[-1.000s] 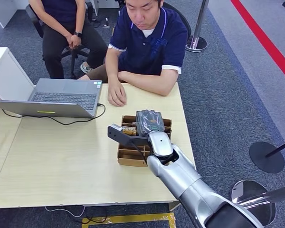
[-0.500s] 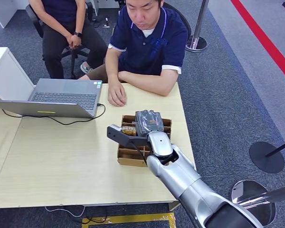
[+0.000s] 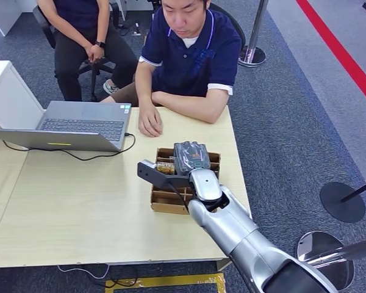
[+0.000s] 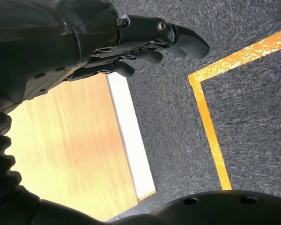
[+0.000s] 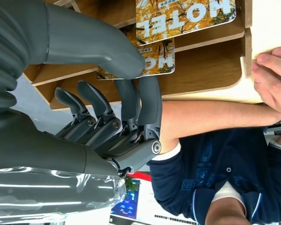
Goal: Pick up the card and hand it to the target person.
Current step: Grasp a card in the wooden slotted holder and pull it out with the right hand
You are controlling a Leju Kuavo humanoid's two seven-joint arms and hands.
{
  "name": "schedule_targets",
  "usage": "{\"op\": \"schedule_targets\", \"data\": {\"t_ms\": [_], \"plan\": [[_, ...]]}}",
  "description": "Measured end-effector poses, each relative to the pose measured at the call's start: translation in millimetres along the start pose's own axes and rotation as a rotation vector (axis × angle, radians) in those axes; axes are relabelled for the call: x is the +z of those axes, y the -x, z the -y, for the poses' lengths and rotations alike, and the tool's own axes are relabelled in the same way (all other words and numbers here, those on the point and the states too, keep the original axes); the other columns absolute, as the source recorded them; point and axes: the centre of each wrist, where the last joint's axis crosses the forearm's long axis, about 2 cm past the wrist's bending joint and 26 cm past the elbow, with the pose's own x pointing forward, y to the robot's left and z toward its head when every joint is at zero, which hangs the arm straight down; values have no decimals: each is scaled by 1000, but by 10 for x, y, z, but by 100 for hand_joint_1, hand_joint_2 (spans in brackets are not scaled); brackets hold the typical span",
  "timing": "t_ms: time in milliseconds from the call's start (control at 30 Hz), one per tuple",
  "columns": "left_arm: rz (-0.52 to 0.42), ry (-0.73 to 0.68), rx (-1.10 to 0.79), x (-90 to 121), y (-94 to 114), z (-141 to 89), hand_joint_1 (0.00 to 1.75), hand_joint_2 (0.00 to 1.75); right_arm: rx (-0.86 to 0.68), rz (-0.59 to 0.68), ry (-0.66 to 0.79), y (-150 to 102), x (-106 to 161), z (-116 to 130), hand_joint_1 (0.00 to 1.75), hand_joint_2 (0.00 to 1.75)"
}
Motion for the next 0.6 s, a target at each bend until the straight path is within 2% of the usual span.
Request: {"op": "schedule_targets", "data": {"t_ms": [300, 600], "plan": [[-9, 2, 12, -1, 2, -6, 0, 175, -7, 12, 7, -4, -14, 35, 157, 175], [-11, 3, 19, -1, 3, -5, 0, 175, -21, 37, 68, -24, -71, 262, 157, 175]]}}
